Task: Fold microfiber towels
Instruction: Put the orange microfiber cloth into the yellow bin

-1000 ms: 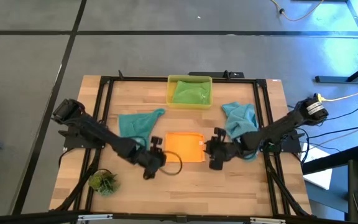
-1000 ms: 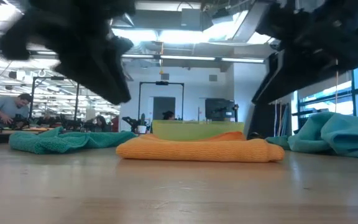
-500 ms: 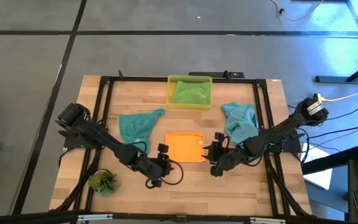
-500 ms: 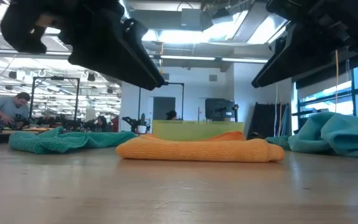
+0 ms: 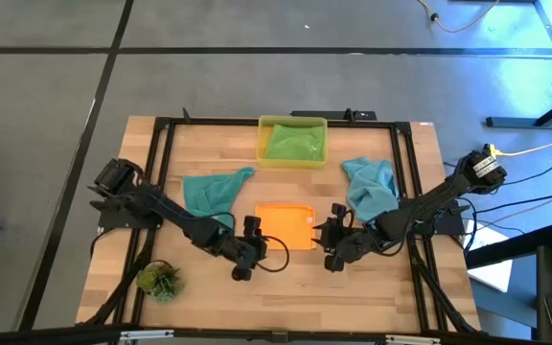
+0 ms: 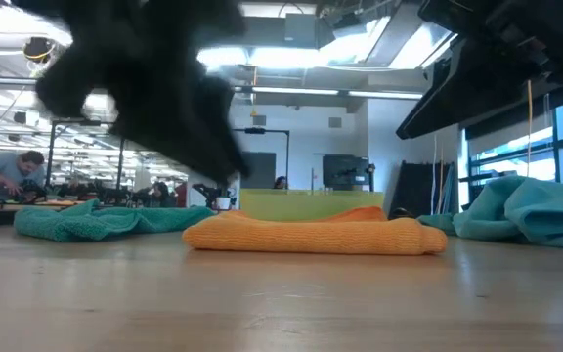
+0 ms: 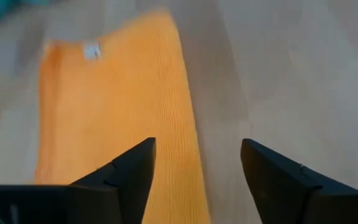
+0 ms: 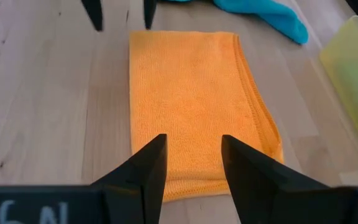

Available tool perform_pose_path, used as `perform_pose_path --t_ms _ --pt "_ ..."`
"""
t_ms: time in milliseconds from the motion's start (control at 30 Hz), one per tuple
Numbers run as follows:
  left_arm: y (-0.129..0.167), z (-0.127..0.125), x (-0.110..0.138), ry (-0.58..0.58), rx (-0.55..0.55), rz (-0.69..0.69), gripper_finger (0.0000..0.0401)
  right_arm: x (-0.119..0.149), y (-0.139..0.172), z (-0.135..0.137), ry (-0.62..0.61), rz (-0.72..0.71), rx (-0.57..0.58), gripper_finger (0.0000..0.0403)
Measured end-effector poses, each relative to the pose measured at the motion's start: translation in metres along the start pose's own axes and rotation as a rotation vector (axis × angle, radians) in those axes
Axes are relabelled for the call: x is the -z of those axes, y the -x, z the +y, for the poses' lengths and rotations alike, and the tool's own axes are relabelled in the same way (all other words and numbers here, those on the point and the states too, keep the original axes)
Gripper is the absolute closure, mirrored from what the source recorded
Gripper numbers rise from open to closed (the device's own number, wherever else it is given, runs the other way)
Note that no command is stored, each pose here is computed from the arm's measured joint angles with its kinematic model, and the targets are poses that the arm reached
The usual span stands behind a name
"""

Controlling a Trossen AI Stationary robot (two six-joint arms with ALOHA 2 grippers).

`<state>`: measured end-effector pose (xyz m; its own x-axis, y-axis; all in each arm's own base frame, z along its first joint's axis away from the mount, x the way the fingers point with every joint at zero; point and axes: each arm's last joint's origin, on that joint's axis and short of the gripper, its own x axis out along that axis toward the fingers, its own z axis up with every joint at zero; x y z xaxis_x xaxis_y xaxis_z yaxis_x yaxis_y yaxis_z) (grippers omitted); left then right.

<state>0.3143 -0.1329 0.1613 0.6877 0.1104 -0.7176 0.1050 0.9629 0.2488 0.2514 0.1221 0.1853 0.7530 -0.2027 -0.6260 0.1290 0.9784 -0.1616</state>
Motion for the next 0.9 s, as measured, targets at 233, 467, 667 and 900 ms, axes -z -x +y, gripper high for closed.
perform_pose_path --t_ms 233,467,667,900 --pt "-0.014 -0.012 0.014 -0.065 -0.026 0.071 0.0160 0.000 0.000 0.000 -0.036 -0.001 0.000 0.0248" --pt "-0.032 -0.015 0.026 -0.098 -0.113 0.127 0.0161 0.000 0.000 0.000 -0.052 -0.001 0.000 0.0248" --pt "-0.041 -0.018 0.034 -0.128 -0.229 0.138 0.0165 0.000 0.000 0.000 -0.054 -0.001 0.001 0.0248" --pt "-0.041 -0.019 0.037 -0.208 -0.339 0.145 0.0166 0.000 -0.001 -0.001 -0.037 0.001 0.004 0.0248"
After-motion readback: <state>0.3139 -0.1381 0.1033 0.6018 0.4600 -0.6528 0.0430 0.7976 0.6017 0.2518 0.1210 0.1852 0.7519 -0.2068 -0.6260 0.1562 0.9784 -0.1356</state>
